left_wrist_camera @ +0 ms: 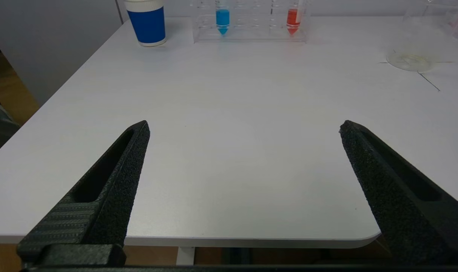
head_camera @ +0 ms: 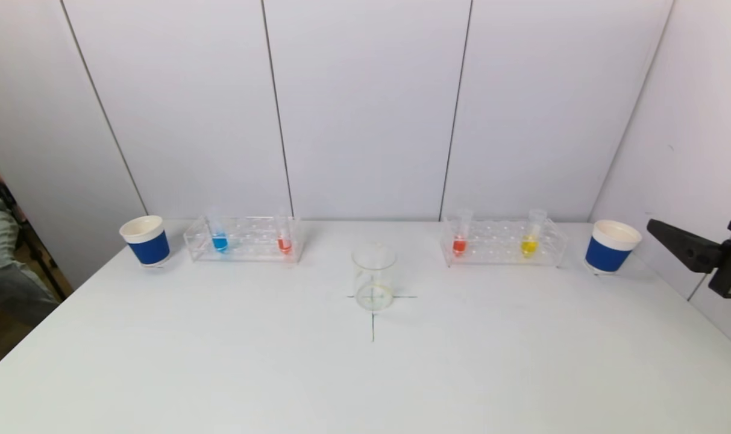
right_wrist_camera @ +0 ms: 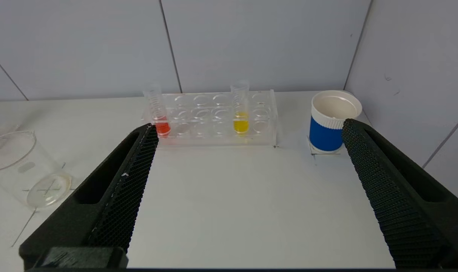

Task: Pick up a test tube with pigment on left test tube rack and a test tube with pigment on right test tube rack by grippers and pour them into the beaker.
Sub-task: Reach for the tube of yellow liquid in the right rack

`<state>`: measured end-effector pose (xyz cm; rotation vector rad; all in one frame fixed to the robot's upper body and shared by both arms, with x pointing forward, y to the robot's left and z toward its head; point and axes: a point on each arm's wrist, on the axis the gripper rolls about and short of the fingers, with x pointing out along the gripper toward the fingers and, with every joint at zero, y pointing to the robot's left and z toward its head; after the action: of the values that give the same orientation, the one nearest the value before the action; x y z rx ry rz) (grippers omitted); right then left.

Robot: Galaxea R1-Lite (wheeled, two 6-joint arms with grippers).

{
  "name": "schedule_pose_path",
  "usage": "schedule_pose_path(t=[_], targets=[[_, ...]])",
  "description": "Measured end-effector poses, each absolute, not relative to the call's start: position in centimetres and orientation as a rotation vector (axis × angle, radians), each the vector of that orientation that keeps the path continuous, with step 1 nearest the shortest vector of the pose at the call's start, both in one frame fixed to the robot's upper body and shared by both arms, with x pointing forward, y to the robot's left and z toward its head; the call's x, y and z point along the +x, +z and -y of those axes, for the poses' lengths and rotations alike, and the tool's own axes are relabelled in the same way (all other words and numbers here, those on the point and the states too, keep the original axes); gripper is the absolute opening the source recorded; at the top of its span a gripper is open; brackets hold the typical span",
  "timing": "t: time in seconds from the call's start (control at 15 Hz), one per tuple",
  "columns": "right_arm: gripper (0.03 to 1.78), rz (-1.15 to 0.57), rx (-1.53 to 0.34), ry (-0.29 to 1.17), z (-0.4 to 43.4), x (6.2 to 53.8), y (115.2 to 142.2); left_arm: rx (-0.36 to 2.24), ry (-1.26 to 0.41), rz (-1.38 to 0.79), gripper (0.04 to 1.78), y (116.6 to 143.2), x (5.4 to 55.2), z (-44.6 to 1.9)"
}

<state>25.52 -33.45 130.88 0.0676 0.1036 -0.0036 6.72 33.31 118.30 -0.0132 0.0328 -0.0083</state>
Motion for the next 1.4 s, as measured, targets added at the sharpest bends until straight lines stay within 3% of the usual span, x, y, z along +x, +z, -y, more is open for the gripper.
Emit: schedule_pose_path(t=[0.4,1.0,1.4], targets=[[1.76,-0.118,0.069,-0.002,33.3,32.3,127.0,-0.013,-0.008,-0.033,1.76,118.3,6.7,-33.3],[1.76,-0.101,0.068,-0.002,33.0,40.4,118.2,-0.014,-0.007,-0.032,1.76,118.3,6.7,-33.3],[1.76,-0.12,0.066,-0.006,32.9,43.4,115.7,-0.013,-0.007,-0.033,1.76,118.3,6.7,-33.3]])
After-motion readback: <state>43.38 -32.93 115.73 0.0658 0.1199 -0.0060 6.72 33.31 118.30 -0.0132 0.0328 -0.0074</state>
